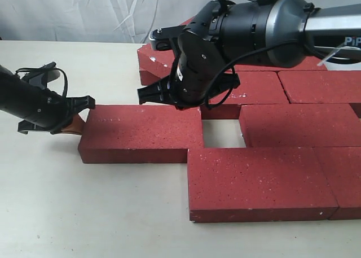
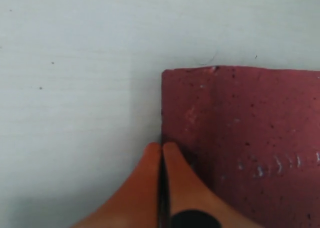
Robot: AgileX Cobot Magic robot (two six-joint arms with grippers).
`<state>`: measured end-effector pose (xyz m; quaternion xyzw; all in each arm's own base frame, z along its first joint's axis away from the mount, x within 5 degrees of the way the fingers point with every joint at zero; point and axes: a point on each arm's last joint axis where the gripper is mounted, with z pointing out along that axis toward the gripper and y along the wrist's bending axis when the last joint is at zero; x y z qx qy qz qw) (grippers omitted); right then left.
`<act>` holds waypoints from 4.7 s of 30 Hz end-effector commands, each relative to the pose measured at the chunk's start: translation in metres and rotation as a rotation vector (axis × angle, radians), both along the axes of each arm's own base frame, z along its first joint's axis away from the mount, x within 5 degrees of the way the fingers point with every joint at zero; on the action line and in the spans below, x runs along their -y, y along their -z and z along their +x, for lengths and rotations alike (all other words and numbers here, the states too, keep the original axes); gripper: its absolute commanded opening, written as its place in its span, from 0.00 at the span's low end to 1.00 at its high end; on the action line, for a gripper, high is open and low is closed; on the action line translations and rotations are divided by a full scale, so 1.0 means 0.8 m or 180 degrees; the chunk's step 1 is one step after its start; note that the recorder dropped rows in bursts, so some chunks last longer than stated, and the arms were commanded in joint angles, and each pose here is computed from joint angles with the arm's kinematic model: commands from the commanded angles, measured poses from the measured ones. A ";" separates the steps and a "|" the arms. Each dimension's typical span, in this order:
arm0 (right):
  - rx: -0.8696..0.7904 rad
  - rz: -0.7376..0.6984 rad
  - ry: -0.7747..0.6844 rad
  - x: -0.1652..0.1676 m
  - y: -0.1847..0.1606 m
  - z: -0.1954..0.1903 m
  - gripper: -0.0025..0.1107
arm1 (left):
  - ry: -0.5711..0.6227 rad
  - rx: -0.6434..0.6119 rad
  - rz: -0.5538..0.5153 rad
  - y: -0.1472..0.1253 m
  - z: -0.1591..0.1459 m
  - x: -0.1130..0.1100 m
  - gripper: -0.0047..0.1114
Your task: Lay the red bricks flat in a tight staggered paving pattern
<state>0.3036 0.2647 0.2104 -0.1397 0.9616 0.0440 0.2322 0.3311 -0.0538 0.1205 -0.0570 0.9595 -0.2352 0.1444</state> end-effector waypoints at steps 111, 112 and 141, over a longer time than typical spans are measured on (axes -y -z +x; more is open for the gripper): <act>-0.0431 0.0425 0.0180 0.054 -0.009 0.034 0.02 | 0.0756 0.1278 0.1369 -0.145 -0.036 0.093 0.04; -0.0429 0.0458 0.0234 0.062 -0.010 0.039 0.02 | 0.0763 0.1283 0.1379 -0.145 -0.036 0.093 0.04; 0.0390 0.0708 0.0665 0.147 -0.024 0.109 0.02 | 0.0154 0.1487 0.0980 -0.154 0.056 0.092 0.04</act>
